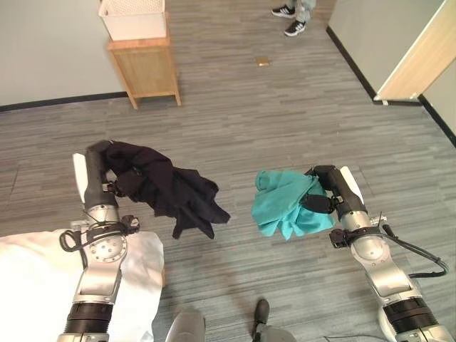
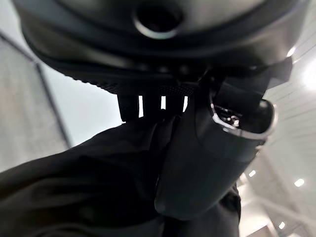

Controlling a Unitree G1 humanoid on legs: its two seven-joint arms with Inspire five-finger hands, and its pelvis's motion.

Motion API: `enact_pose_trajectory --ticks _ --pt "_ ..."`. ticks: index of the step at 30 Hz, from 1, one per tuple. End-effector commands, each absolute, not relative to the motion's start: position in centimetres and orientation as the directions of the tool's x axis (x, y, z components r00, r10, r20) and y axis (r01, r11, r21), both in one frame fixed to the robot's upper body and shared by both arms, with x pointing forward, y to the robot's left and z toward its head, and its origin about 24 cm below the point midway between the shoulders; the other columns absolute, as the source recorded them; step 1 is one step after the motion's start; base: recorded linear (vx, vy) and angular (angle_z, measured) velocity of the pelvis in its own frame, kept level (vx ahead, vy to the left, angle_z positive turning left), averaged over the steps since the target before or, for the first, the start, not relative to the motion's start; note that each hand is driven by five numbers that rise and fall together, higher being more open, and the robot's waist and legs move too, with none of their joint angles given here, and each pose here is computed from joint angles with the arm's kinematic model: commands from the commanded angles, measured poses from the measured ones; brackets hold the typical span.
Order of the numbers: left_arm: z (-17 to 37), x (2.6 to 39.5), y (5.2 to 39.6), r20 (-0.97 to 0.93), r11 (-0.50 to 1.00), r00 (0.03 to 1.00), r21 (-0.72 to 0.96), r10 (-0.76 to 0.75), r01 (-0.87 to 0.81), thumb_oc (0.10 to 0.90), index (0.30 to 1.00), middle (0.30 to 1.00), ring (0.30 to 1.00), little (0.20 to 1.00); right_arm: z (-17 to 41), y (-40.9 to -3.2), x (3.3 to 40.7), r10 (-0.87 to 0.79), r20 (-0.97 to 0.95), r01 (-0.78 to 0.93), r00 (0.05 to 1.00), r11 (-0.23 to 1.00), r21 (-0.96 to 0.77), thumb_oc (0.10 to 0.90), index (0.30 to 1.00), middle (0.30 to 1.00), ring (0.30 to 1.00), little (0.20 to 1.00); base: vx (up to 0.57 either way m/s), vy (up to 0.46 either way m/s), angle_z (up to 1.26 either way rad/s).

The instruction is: Pick up bed clothes into laundry basket.

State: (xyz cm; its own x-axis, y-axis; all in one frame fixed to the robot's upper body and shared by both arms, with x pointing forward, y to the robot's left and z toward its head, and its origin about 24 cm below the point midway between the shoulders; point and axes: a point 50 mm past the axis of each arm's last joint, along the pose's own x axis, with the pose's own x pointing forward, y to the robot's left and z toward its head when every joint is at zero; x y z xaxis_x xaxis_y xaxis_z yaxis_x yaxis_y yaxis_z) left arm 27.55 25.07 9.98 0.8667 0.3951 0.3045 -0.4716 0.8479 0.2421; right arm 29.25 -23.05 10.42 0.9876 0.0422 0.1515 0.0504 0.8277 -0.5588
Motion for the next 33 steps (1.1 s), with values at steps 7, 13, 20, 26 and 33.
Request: enact_pose_trajectory --ticks 7,13,20,26,33 --pt "10.4 28.3 25.3 0.320 0.858 0.871 0.237 0.373 -0.455 0.400 0.300 0.300 0.300 0.300 16.5 -19.3 31.9 0.137 0.406 0.102 0.904 0.851 -0.516 0.400 0.300 0.300 0.300 0.300 0.52 0.243 -0.34" --pt "12.8 30.3 25.1 0.367 0.843 0.865 0.287 0.343 -0.456 0.400 0.300 0.300 0.300 0.300 15.6 -17.1 32.0 0.131 0.406 0.096 0.905 0.865 -0.493 0.400 0.300 0.300 0.300 0.300 0.48 0.315 -0.33" --pt "14.9 32.3 23.5 0.428 0.843 0.858 0.314 0.285 -0.436 0.400 0.300 0.300 0.300 0.300 16.4 -17.9 31.8 0.094 0.448 0.145 0.889 0.871 -0.470 0.400 0.300 0.300 0.300 0.300 0.47 0.150 0.26" --pt "14.6 32.5 23.6 0.410 0.836 0.873 0.356 0.263 -0.418 0.400 0.300 0.300 0.300 0.300 16.0 -18.8 31.2 0.066 0.445 0.170 0.893 0.866 -0.470 0.400 0.300 0.300 0.300 0.300 0.58 -0.101 0.49" --pt "14.4 32.9 23.5 0.404 0.840 0.876 0.349 0.265 -0.415 0.400 0.300 0.300 0.300 0.300 15.3 -18.9 30.7 0.082 0.422 0.152 0.903 0.857 -0.492 0.400 0.300 0.300 0.300 0.300 0.66 -0.172 0.64"
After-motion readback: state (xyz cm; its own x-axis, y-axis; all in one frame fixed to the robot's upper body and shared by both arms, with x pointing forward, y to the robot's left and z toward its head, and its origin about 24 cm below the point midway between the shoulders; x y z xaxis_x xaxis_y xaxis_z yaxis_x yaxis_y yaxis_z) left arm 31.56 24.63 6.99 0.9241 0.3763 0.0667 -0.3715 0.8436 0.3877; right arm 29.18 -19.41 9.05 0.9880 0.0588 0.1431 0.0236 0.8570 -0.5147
